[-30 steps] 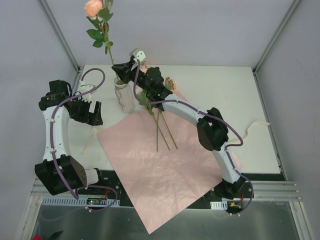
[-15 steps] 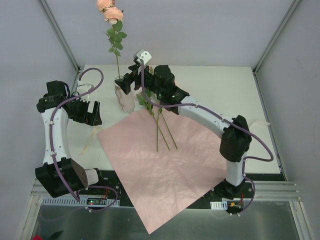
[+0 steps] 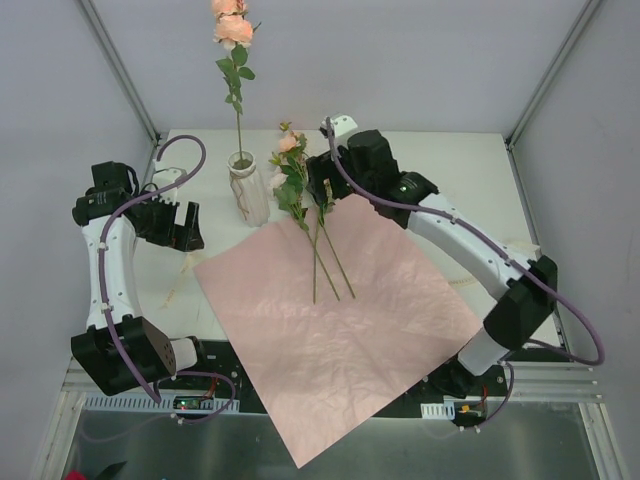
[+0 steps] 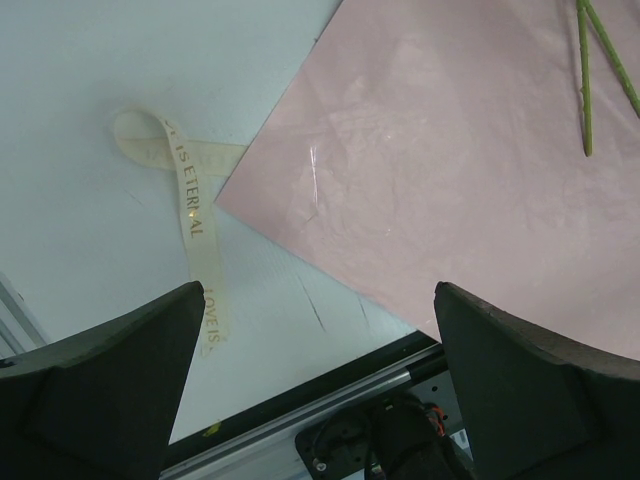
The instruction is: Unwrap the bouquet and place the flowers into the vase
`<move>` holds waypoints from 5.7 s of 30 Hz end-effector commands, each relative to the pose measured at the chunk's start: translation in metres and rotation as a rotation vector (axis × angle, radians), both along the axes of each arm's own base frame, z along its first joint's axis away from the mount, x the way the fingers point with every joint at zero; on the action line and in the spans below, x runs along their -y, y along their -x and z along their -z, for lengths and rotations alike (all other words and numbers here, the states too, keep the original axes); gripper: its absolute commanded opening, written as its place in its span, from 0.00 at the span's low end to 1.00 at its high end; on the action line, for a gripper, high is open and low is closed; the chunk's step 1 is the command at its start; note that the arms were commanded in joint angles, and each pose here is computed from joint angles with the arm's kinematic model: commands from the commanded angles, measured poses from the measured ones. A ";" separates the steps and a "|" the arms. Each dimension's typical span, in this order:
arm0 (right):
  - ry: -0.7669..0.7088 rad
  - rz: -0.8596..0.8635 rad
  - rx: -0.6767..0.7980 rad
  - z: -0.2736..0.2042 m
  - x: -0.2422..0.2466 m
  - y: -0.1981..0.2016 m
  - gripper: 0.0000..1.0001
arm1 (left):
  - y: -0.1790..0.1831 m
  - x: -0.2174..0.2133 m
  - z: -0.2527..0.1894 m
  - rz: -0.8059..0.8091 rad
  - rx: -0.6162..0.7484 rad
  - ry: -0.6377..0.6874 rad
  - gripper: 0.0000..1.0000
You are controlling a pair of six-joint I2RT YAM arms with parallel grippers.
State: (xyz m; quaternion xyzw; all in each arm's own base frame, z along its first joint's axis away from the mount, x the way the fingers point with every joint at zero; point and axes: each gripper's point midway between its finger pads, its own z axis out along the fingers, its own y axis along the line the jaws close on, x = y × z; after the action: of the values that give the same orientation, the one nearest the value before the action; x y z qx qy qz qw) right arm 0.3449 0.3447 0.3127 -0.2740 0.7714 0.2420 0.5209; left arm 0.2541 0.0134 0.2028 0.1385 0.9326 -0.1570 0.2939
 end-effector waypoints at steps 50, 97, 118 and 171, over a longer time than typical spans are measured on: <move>0.140 0.113 -0.256 0.098 0.018 -0.042 0.01 | 0.013 -0.008 -0.006 0.009 0.016 -0.068 0.99; 0.242 0.457 -0.471 0.207 0.120 0.075 0.01 | 0.025 0.001 -0.010 0.047 0.028 -0.041 0.99; 0.117 0.173 -0.435 0.170 0.069 0.077 0.68 | 0.027 -0.005 0.002 0.068 -0.005 -0.072 0.99; 0.004 0.429 -0.400 0.154 0.013 -0.080 0.01 | 0.031 -0.011 0.008 0.076 -0.024 -0.111 0.99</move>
State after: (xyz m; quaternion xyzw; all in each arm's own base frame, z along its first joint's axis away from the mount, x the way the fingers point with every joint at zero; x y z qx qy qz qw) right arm 0.4101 0.3174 0.0410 -0.0948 0.9489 0.0855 0.2887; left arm 0.2280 0.0225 0.1872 0.1821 0.9393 -0.1255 0.2622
